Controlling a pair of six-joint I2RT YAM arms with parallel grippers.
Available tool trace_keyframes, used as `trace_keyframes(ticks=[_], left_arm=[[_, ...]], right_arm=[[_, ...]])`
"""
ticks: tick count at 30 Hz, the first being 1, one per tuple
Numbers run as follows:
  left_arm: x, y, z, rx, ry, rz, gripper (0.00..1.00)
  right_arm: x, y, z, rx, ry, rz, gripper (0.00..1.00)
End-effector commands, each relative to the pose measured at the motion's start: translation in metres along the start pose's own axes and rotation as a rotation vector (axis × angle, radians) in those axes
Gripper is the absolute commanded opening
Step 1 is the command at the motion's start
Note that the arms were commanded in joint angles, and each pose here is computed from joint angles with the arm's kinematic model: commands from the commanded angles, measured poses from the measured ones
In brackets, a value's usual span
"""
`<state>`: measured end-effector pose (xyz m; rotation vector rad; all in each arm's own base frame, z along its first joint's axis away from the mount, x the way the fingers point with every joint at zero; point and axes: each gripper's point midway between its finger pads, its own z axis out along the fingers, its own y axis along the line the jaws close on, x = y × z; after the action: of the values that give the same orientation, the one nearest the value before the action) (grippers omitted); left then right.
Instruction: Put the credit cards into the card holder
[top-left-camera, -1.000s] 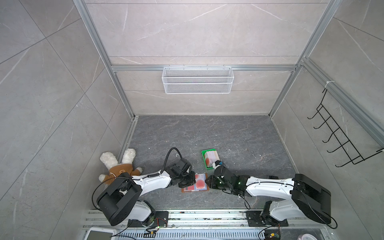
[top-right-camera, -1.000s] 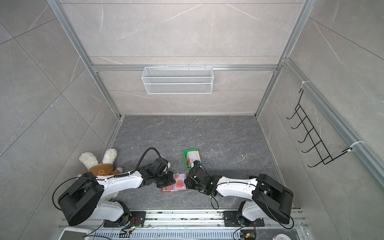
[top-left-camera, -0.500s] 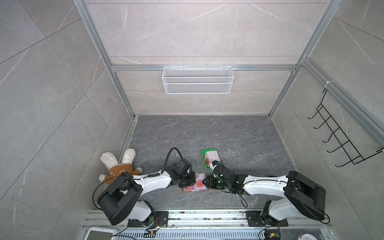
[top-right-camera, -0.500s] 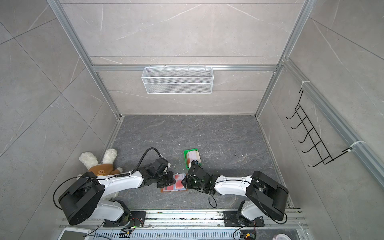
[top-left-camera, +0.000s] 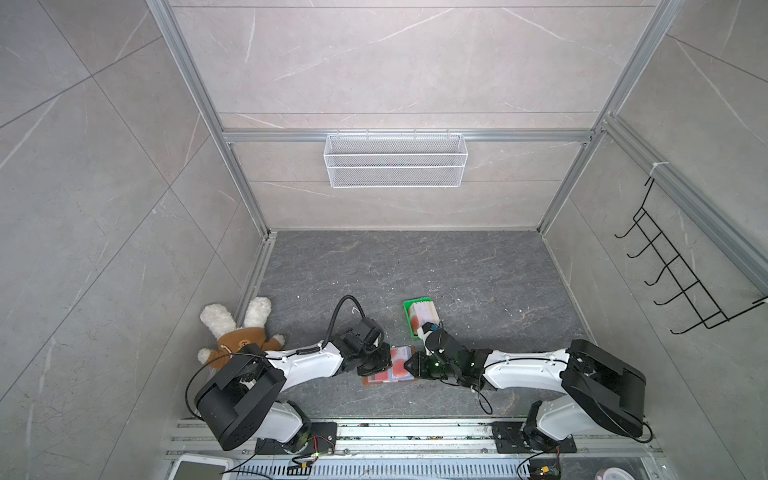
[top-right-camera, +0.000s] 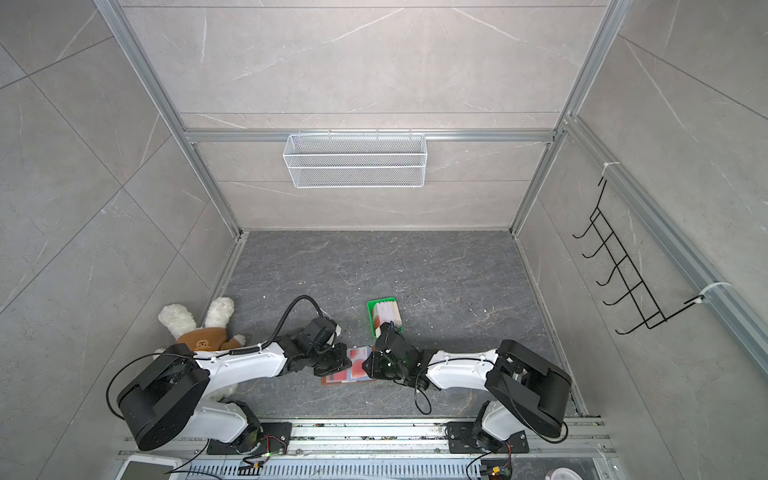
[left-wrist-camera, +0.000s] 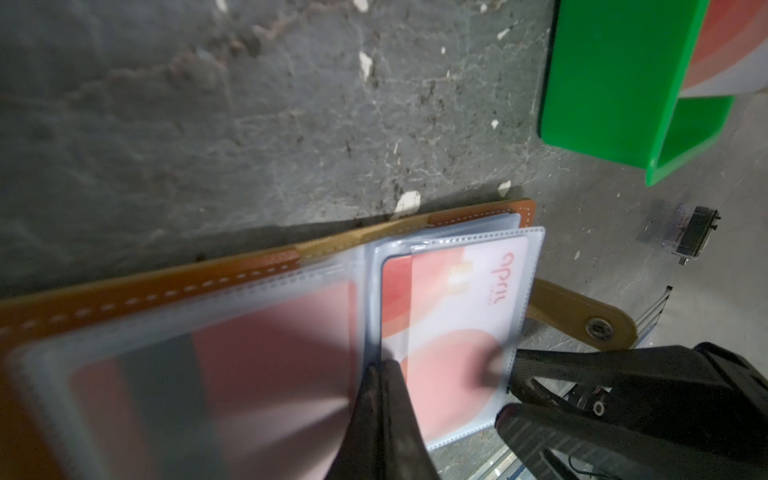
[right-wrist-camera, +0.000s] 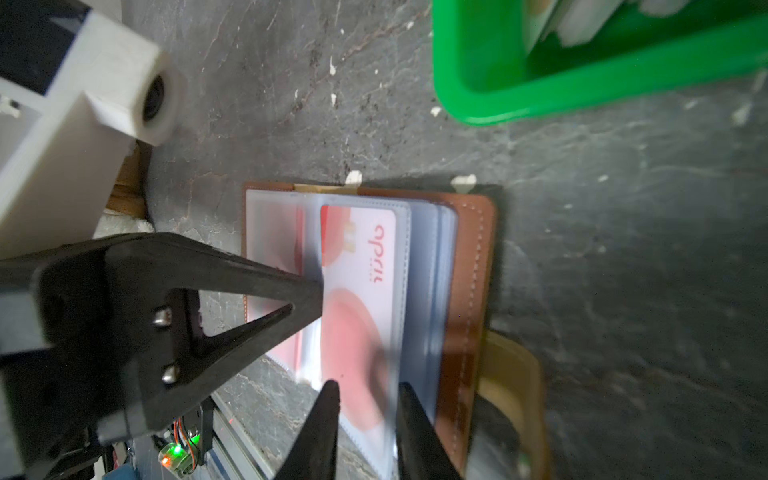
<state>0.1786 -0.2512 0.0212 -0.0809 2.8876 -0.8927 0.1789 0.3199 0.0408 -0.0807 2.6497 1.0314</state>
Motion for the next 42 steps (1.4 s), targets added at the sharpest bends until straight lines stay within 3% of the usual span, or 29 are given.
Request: trace_keyframes(ticks=[1, 15, 29, 42], left_arm=[[0.004, 0.006, 0.001, -0.015, 0.004, -0.011, 0.0], [-0.005, -0.006, -0.021, 0.04, -0.041, -0.033, 0.04], [-0.034, 0.003, -0.068, 0.104, -0.197, -0.083, 0.06], [-0.024, 0.002, -0.089, 0.18, -0.239, -0.062, 0.09]], right_arm=[[-0.008, 0.012, 0.0, -0.049, -0.018, -0.032, 0.26], [-0.009, 0.029, -0.006, -0.04, -0.026, -0.093, 0.26], [-0.011, 0.058, 0.001, 0.056, -0.01, -0.201, 0.27], [0.009, 0.098, 0.017, 0.031, 0.017, -0.302, 0.28]])
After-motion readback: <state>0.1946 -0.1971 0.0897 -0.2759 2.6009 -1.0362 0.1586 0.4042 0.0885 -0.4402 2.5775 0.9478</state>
